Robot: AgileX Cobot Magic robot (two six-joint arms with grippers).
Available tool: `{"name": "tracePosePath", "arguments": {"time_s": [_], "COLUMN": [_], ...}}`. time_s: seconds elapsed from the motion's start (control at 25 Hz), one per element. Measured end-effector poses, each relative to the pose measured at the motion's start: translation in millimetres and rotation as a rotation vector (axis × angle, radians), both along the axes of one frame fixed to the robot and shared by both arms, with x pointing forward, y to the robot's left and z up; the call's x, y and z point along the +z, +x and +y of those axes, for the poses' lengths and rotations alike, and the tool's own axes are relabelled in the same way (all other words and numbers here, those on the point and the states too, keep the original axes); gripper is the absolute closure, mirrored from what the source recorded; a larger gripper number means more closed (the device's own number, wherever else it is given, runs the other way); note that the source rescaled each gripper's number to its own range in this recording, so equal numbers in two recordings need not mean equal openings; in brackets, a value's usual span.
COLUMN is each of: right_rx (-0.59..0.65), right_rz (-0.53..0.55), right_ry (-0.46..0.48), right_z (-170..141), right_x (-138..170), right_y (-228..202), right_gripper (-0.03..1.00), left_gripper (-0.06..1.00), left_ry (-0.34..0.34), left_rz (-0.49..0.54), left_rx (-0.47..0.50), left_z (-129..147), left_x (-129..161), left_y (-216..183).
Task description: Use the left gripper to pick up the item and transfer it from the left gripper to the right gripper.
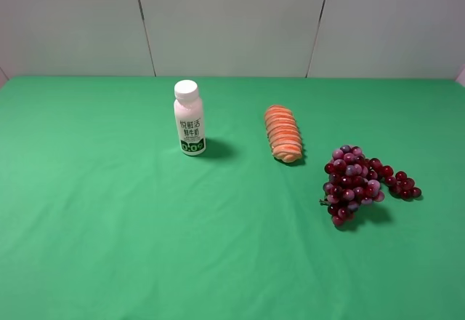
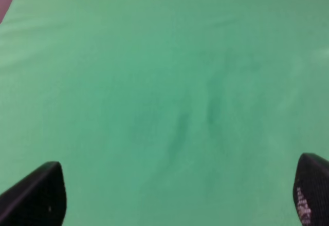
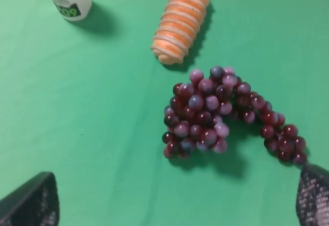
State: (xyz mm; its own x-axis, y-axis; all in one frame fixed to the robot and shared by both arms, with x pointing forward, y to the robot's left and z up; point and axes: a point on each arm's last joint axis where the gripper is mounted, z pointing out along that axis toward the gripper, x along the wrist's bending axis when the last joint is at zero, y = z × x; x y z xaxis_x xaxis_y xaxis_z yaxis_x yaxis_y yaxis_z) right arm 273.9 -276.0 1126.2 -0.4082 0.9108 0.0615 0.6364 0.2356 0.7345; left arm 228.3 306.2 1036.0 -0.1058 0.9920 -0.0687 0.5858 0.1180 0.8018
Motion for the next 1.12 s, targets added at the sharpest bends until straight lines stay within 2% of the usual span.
{"name": "tracePosePath", "arguments": {"time_s": [0.24, 0.52, 0.72, 0.88, 1.12], "right_rx": [-0.049, -0.097, -0.102, -0.106, -0.114], "right_rz": [-0.107, -0.280, -0.249, -0.295, -0.298], "right_ry": [0.064, 0.064, 0.048, 0.067, 0.082], "right_z": [-14.7, -28.8, -26.6, -24.9, -23.7], "right_x": [-24.3, -46.9, -67.6, -68.1, -71.3], "right_y": [-37.1, -57.6, -49.2, -43.7, -40.3], "right_gripper": [-0.03, -0.03, -0.03, -0.03, -0.03], "left_gripper": [0.14, 0.14, 0.14, 0.14, 0.14], "left_ry": [0.000, 0.000, 0.000, 0.000, 0.000], "left_rz": [0.000, 0.000, 0.000, 0.000, 0.000], "left_rx": [0.000, 0.000, 0.000, 0.000, 0.000], "left_z": [0.0, 0.0, 0.0, 0.0, 0.0], "left_x": [0.0, 0.0, 0.0, 0.0, 0.0], "left_y": [0.0, 0.0, 0.0, 0.0, 0.0]}}
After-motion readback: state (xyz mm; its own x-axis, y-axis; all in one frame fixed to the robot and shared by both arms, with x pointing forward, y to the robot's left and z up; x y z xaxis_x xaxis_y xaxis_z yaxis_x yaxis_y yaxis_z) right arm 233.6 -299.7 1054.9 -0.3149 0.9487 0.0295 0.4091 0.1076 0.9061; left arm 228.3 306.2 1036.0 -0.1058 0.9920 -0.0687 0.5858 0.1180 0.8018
